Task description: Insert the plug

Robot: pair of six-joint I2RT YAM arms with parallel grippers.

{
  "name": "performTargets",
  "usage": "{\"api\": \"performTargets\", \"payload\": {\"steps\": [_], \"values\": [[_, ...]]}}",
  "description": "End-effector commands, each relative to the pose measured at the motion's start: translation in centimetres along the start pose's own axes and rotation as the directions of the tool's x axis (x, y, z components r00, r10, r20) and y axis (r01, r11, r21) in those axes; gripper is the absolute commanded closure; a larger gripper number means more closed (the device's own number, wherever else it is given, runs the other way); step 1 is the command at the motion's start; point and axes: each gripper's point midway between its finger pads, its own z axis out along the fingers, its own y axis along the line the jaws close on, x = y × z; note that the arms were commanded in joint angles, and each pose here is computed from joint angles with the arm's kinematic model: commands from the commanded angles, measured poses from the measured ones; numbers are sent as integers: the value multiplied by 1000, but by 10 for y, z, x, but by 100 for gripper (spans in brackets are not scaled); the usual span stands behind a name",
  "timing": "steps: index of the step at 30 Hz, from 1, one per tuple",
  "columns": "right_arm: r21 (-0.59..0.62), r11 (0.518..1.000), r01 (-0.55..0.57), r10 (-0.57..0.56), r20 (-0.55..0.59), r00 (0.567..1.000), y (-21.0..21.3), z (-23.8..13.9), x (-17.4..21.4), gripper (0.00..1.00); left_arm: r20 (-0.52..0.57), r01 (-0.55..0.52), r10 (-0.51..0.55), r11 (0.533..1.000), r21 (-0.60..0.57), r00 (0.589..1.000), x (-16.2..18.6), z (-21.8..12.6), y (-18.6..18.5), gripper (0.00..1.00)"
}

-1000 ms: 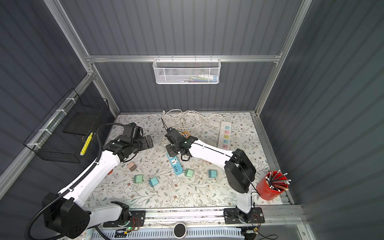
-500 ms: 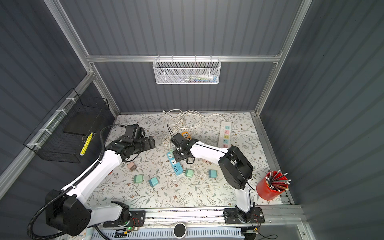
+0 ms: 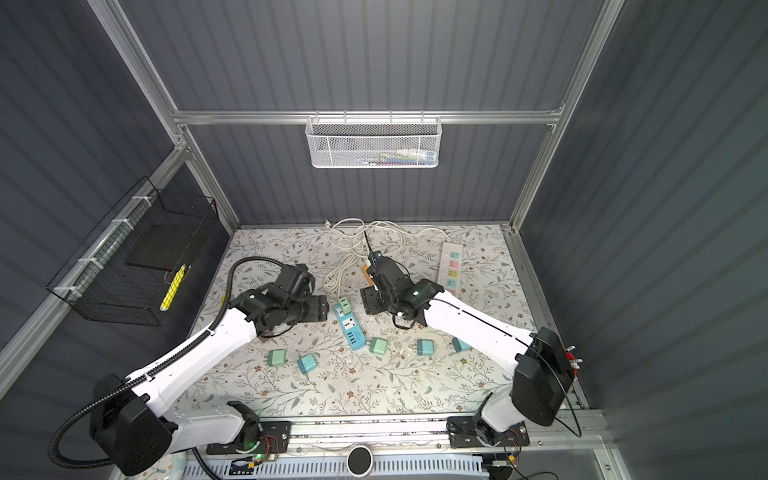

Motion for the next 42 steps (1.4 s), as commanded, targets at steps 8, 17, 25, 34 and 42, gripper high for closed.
{"api": "performTargets", "payload": {"steps": [8,17,25,34,42], "values": [[59,944,-324,329,-138,934,-52,-48,40,26,-144,19,-46,983,-182,989,32,-22,23,17],[27,950,-312,312,-25,950,-68,-61,70,18,-340,61,-104,989,-133,935,108,8,28,12],[-15,956,-292,291,-49,955,-59,-71,78,10,-318,78,-122,986,-148,940,117,39,31,7],[-32,956,-290,289,-31,957,-56,-74,78,7,-343,16,-59,992,-127,937,111,65,22,5],[-38,952,-303,304,5,953,-55,-79,76,7,-375,71,-136,981,-182,917,128,58,32,9]]}}
